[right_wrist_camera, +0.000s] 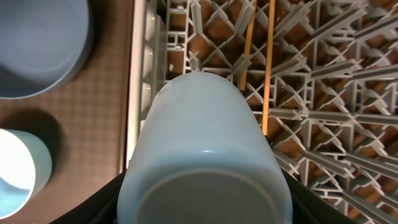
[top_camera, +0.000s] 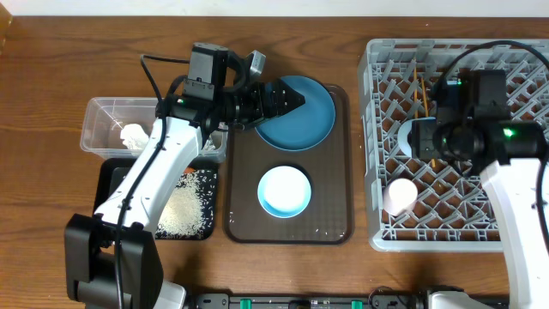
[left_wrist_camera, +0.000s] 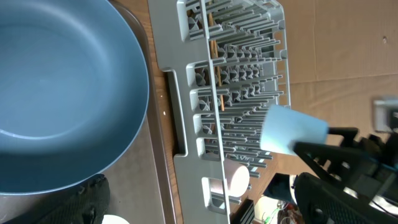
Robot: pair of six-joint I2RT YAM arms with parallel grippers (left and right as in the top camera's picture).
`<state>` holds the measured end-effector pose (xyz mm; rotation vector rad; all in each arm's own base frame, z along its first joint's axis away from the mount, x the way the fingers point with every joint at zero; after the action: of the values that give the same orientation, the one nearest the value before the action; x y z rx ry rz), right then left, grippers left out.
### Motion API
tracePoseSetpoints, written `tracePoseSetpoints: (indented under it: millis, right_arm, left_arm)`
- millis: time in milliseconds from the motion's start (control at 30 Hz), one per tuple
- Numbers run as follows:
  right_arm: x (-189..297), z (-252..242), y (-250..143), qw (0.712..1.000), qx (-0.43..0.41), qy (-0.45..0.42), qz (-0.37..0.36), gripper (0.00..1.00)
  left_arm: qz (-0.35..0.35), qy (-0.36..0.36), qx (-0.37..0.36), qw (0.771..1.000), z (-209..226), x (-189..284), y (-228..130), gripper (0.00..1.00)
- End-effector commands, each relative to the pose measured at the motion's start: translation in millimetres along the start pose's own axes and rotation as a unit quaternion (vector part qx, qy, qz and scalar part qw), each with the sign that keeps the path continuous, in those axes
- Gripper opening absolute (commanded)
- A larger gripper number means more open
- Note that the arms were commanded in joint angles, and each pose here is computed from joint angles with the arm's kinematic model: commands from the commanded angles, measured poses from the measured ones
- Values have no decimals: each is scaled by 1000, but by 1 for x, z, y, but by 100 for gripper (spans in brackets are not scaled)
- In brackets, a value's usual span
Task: Sort waste into correct bins and load items into the dishwasher rack
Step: 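Place the light-blue cup upside down in the rack with the right gripper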
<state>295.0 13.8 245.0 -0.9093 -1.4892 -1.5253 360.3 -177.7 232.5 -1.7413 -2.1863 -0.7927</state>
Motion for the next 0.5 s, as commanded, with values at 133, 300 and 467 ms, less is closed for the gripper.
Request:
tracePoseSetpoints:
  millis: [133,300,467]
  right_arm:
    - [-29,-4,5,999,-12,-8,40,20]
    - [-52,-4,5,997,-12,-8,70,18]
    - [-71,1,3,995,-15,18,95,18]
  left_arm:
    - [0,6,1,1000,4,-1,-2,98]
    - [0,6,1,1000,4,-1,-2,98]
    - [0,6,1,1000,4,-1,-2,98]
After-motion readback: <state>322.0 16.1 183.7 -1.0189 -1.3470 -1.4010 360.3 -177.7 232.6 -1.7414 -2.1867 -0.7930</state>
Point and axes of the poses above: each gripper's point midway between its finger pads, its own x axis back along the fingers, its own z axis along the line the jaws close on, y = z × x, the point moved 6 cm from there along x, back along the fingers
